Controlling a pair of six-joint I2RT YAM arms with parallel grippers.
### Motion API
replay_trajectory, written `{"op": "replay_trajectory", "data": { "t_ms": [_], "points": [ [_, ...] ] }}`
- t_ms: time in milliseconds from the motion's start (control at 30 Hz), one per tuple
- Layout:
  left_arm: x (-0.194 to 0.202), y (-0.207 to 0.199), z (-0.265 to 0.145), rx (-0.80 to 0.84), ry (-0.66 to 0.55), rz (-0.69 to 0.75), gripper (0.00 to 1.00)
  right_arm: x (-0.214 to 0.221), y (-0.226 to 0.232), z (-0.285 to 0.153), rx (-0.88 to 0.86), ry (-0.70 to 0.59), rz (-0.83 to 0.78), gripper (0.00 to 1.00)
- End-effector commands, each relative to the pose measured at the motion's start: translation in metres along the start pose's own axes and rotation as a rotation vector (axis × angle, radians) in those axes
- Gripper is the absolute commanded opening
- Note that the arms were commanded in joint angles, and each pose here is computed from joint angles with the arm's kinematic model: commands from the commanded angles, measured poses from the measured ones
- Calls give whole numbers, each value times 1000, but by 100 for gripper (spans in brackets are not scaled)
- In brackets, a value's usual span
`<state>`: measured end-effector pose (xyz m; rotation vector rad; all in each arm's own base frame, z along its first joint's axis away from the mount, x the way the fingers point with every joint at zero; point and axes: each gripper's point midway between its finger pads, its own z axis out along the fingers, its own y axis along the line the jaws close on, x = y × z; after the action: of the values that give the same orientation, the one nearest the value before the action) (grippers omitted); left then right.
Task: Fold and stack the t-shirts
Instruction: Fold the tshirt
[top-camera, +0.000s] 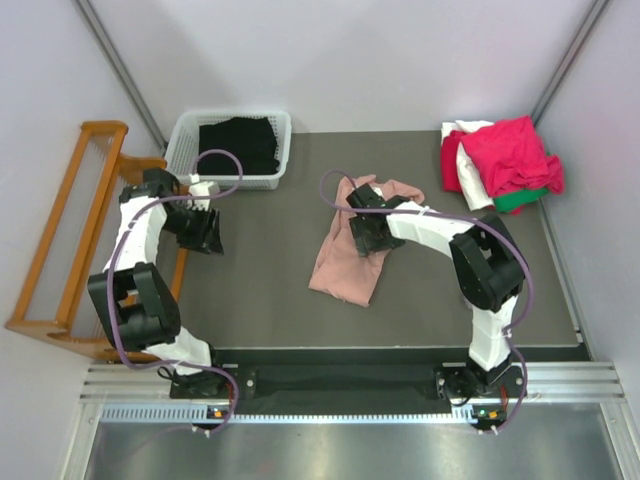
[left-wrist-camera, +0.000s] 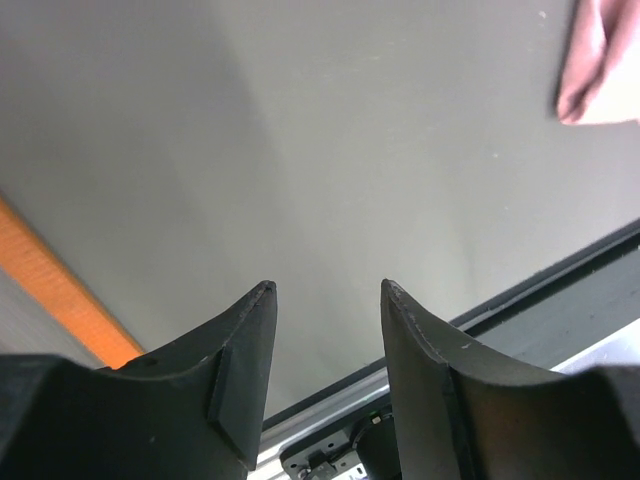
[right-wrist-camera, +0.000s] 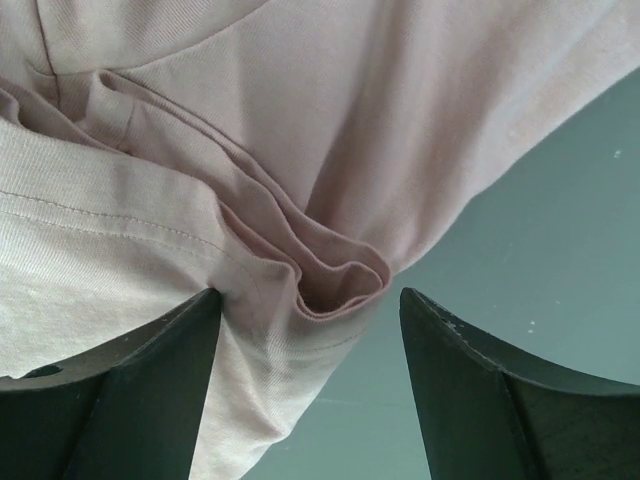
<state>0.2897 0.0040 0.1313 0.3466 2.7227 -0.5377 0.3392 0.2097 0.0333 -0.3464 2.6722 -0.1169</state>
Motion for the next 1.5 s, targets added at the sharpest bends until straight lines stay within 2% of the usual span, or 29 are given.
{"op": "replay_trajectory", "data": {
  "t_ms": [0,100,200,300,333,400,433,500,567,667,933,1467],
  "points": [
    [-6,-36,-4,27,6,100,51,-31,-19,-36,76,-116,-10,72],
    [-4,-89,12,45,72,284,51,-36,-27,-67,104,-170,-10,72],
    [-9,-119,13,135,43,350,51,-28,-29,-96,73,-202,34,72],
    [-16,-134,13,214,18,342,51,-6,-20,-116,-6,-222,70,73],
    [-17,-137,14,230,17,333,52,15,-12,-112,-46,-183,78,73],
    [-17,-144,24,267,46,321,52,29,9,-128,-154,-218,78,73],
    [-15,-146,28,272,65,321,52,57,20,-119,-200,-164,72,72],
    [-9,-152,47,276,122,326,52,79,49,-127,-282,-190,20,72],
    [-4,-157,64,269,174,339,52,112,63,-118,-285,-153,-55,70],
    [2,-171,83,256,206,374,53,136,73,-105,-244,-117,-129,70],
    [6,-183,111,242,197,412,56,120,91,-98,-222,-169,-176,70],
    [37,-208,162,341,333,421,55,112,95,-82,-178,-147,-176,66]
  ]
}}
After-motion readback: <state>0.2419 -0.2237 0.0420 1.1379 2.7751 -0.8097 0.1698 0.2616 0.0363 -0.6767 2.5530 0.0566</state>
